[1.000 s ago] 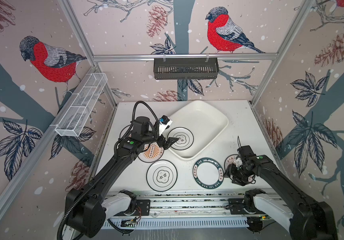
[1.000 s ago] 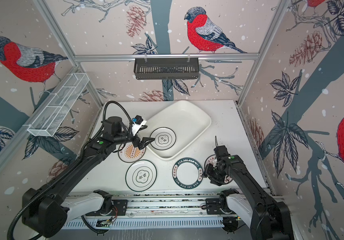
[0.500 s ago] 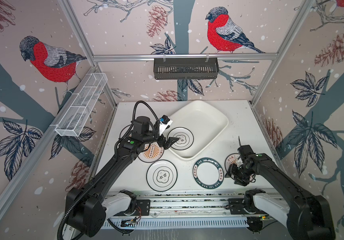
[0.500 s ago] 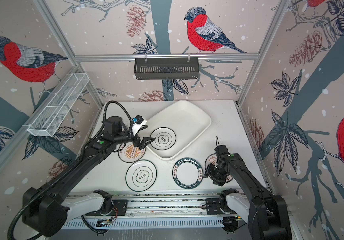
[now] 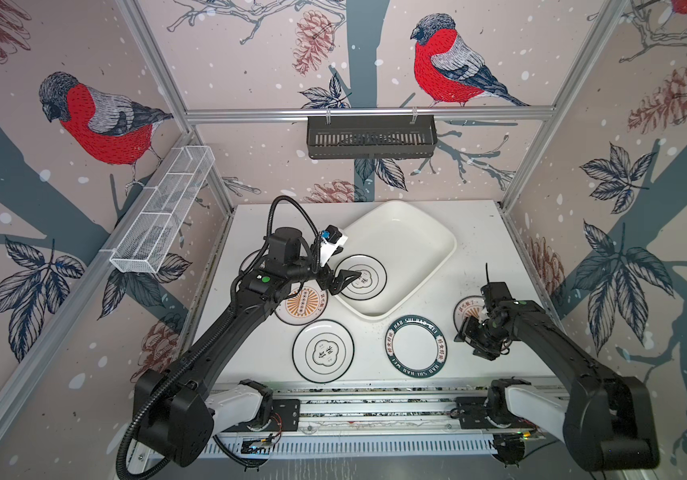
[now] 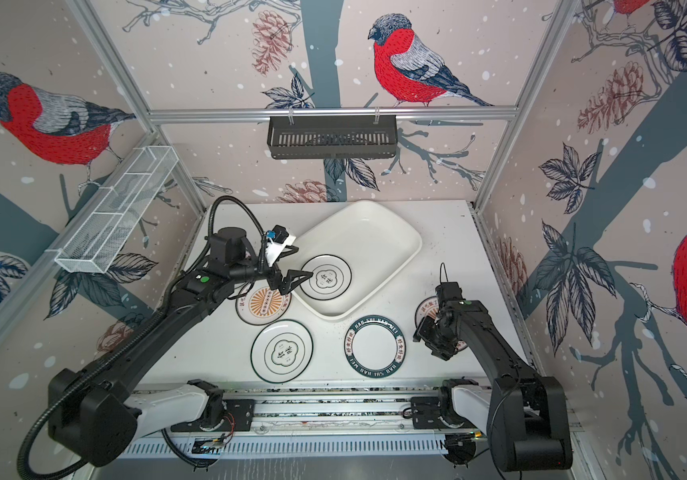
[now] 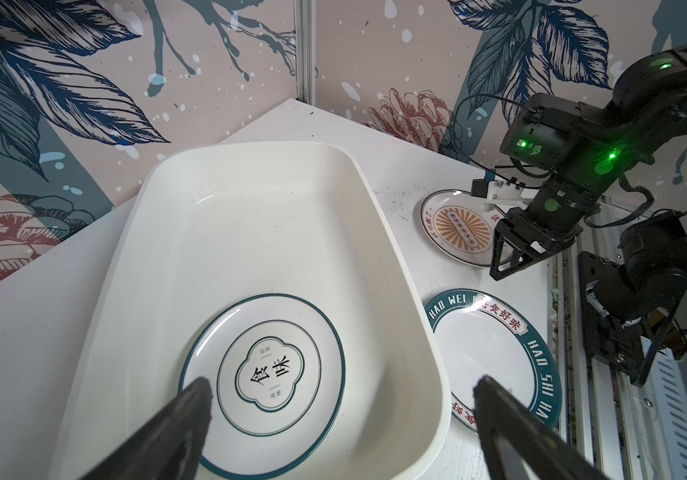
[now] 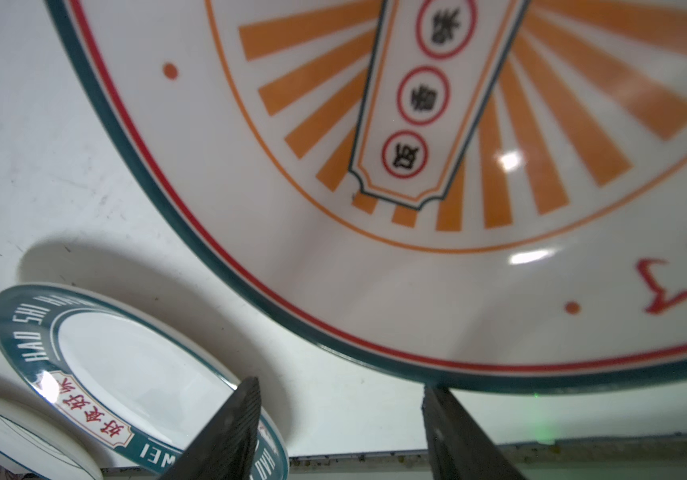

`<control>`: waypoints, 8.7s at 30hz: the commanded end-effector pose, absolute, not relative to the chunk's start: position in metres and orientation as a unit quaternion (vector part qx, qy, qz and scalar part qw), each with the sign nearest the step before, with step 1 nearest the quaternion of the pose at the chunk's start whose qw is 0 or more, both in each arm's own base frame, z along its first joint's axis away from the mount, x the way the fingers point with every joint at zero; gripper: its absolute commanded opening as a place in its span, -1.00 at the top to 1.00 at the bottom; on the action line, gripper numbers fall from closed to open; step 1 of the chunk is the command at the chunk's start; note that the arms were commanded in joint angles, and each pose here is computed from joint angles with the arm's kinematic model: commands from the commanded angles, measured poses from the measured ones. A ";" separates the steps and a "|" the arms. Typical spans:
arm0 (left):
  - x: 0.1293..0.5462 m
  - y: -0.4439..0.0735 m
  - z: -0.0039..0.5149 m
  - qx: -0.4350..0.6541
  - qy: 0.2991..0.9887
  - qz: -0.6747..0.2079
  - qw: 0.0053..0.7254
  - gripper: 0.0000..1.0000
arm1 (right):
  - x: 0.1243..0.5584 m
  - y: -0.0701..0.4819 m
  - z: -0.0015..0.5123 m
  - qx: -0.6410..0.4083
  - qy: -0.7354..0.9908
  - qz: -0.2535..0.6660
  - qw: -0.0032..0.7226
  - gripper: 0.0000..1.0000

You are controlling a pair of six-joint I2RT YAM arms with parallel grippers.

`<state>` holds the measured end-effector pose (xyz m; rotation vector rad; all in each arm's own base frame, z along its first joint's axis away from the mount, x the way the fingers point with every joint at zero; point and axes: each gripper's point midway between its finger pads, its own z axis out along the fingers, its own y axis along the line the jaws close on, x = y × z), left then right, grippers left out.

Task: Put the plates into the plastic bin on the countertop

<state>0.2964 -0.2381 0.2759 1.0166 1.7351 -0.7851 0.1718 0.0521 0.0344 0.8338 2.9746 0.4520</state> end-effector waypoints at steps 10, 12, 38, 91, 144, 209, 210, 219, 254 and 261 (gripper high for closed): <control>0.298 -0.244 0.290 0.420 0.690 -0.325 0.492 -0.95 | 0.207 0.030 0.030 0.291 0.945 0.136 0.063 -0.28; 0.300 -0.243 0.290 0.416 0.692 -0.323 0.493 -0.95 | 0.210 0.029 0.031 0.296 0.942 0.144 0.068 -0.28; 0.296 -0.239 0.273 0.415 0.720 -0.317 0.457 -0.95 | 0.256 -0.033 0.119 0.389 0.855 0.179 0.292 -0.43; 0.294 -0.246 0.255 0.415 0.712 -0.337 0.454 -0.95 | 0.207 -0.113 0.049 0.579 0.732 0.209 0.293 -0.25; 0.297 -0.243 0.242 0.423 0.713 -0.317 0.461 -0.95 | 0.238 -0.078 0.012 0.513 0.743 0.333 0.272 0.26; 0.306 -0.236 0.266 0.415 0.728 -0.287 0.464 -0.95 | 0.259 -0.093 0.101 0.464 0.708 0.348 0.403 0.98; 0.306 -0.236 0.266 0.415 0.728 -0.287 0.465 -0.95 | 0.260 -0.093 0.103 0.461 0.710 0.347 0.403 0.99; 0.306 -0.236 0.266 0.413 0.730 -0.288 0.462 -0.95 | 0.277 -0.085 0.129 0.434 0.727 0.344 0.406 0.98; 0.299 -0.198 0.256 0.365 0.784 -0.213 0.455 -0.94 | 0.425 0.165 0.208 0.052 0.846 0.443 0.292 0.98; 0.300 -0.195 0.252 0.365 0.789 -0.204 0.450 -0.94 | 0.426 0.208 0.185 -0.014 0.859 0.447 0.250 0.98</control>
